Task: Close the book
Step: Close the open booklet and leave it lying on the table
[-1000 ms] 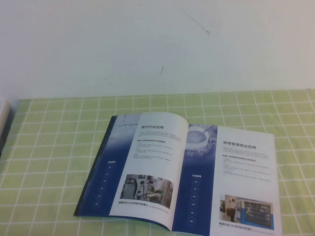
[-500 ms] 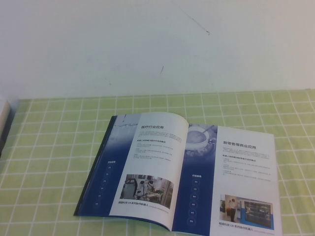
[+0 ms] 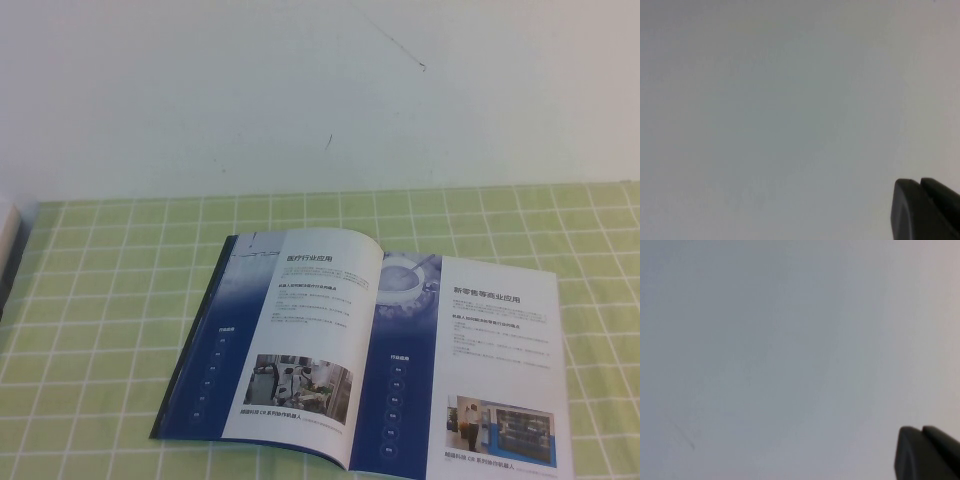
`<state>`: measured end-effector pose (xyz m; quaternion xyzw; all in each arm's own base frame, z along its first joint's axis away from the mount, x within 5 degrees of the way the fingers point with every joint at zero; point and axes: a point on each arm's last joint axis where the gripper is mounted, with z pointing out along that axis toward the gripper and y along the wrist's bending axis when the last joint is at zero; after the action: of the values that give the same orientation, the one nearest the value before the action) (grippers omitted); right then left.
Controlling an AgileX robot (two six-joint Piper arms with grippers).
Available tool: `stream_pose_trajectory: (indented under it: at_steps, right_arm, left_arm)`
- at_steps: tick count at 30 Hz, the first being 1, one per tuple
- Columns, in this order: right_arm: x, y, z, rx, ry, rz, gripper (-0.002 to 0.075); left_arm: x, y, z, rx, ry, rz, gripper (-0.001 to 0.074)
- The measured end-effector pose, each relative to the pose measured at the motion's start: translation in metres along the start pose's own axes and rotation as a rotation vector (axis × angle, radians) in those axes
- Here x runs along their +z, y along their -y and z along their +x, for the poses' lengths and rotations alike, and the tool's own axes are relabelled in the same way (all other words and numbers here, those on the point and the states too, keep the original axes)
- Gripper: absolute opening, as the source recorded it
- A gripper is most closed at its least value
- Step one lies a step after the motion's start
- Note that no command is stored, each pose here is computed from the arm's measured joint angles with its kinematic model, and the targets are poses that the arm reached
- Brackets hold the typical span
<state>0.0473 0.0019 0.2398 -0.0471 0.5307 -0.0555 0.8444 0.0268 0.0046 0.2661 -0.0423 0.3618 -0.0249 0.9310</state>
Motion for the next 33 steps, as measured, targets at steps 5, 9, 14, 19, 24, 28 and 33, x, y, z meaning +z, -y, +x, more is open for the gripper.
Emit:
stream_pose_trajectory:
  at_steps: [5,9,14,19,24,28,33]
  right_arm:
    - [0.006,0.005,-0.022,0.008,-0.180,-0.006,-0.0003]
    - [0.013,0.011,-0.051,0.009,-0.291,-0.009,-0.0003]
    - [0.032,0.015,-0.073,0.014,-0.460,-0.022,-0.0003]
    - [0.062,0.014,-0.070,-0.046,-0.750,-0.105,-0.0003]
    - [0.092,0.002,-0.059,-0.081,-0.969,-0.310,-0.0003]
    - [0.118,-0.010,-0.040,-0.060,-1.092,-0.467,-0.0003]
    - [0.143,-0.023,-0.005,0.031,-1.212,-0.586,-0.0003]
  left_arm:
    - [0.019,0.004,-0.009,-0.232,-0.271,-0.036,-0.0004]
    - [0.042,0.008,-0.029,-0.280,-0.467,-0.073,-0.0004]
    - [0.079,0.010,-0.038,-0.178,-0.614,-0.089,-0.0004]
    - [0.107,0.009,-0.026,-0.122,-0.805,-0.119,-0.0004]
    - [0.126,0.011,0.005,-0.077,-1.111,-0.111,-0.0004]
    - [0.134,0.012,0.046,-0.095,-1.311,-0.121,-0.0004]
    - [0.132,0.017,0.094,-0.072,-1.571,-0.039,-0.0004]
